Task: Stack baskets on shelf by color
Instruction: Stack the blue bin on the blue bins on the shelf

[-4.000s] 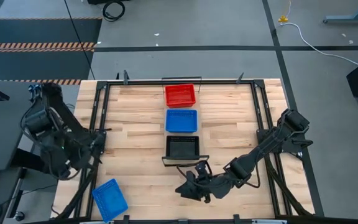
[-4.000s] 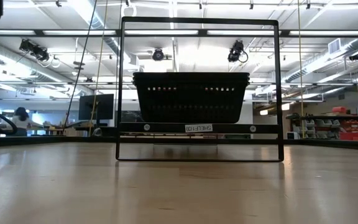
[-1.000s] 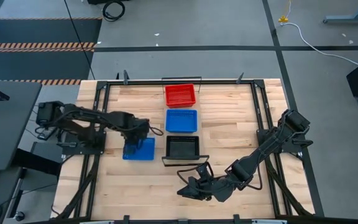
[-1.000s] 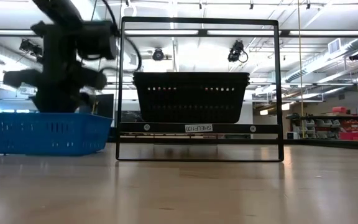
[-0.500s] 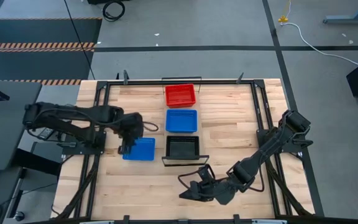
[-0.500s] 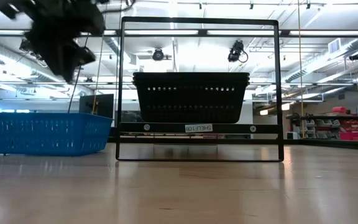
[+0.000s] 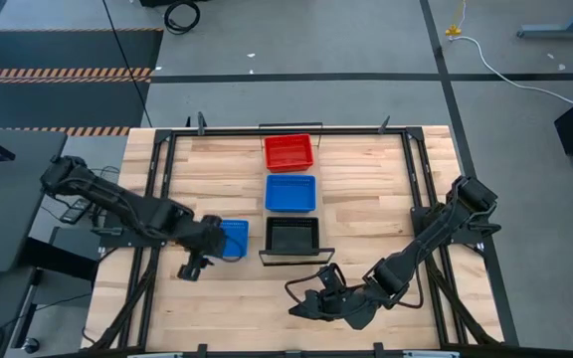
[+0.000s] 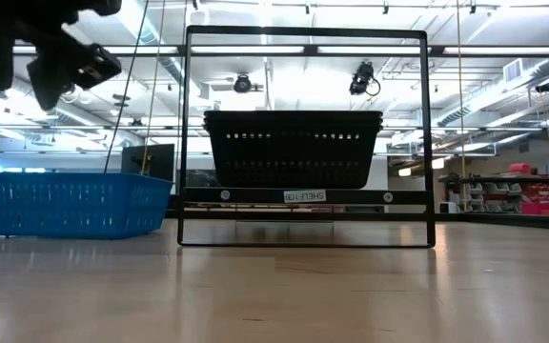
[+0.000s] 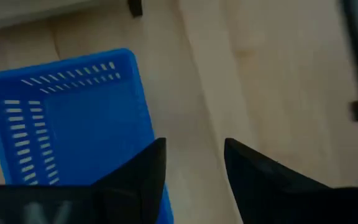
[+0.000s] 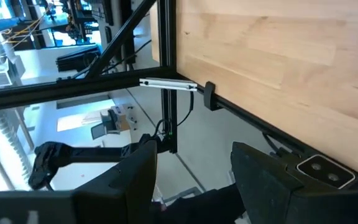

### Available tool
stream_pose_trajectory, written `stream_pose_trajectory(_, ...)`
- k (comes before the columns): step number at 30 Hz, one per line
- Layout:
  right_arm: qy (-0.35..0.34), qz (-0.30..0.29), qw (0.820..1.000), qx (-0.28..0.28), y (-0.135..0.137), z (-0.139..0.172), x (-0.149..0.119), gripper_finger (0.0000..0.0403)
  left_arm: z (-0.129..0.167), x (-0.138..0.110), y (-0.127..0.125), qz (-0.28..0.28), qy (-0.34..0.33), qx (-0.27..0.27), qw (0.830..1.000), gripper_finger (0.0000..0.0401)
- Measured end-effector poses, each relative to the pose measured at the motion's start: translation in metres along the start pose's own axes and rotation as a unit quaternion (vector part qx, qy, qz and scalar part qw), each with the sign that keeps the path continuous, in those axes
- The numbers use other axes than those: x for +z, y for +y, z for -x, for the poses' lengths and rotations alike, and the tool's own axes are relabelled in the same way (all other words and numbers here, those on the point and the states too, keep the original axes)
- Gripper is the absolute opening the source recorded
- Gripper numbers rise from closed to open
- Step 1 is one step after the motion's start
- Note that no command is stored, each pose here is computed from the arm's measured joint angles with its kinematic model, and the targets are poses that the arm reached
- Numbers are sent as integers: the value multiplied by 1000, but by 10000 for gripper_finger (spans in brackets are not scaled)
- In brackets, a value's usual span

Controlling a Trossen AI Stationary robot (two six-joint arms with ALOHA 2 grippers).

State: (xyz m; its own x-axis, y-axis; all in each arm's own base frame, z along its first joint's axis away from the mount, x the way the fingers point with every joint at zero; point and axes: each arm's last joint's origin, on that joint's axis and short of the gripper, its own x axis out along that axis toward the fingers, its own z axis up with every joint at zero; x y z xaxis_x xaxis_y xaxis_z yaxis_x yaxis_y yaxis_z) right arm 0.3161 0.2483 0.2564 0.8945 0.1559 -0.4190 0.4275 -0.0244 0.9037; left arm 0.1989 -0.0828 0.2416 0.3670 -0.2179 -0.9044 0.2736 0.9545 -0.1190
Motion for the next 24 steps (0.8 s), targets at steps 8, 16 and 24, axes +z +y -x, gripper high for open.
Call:
stream_pose_trajectory(8, 1, 3, 1000, 1, -1, 1, -2, 210, -42, -17, 3, -7, 72, 48, 996, 189)
stream_pose_trajectory(16, 2, 1, 1000, 1, -1, 2, -3, 210, -63, -12, 4, 1, 49, 53, 997, 184)
stream_pose_trajectory(24, 7, 0, 1000, 4, -1, 3, -6, 210, -74, -17, 6, 16, 81, 76, 994, 60)
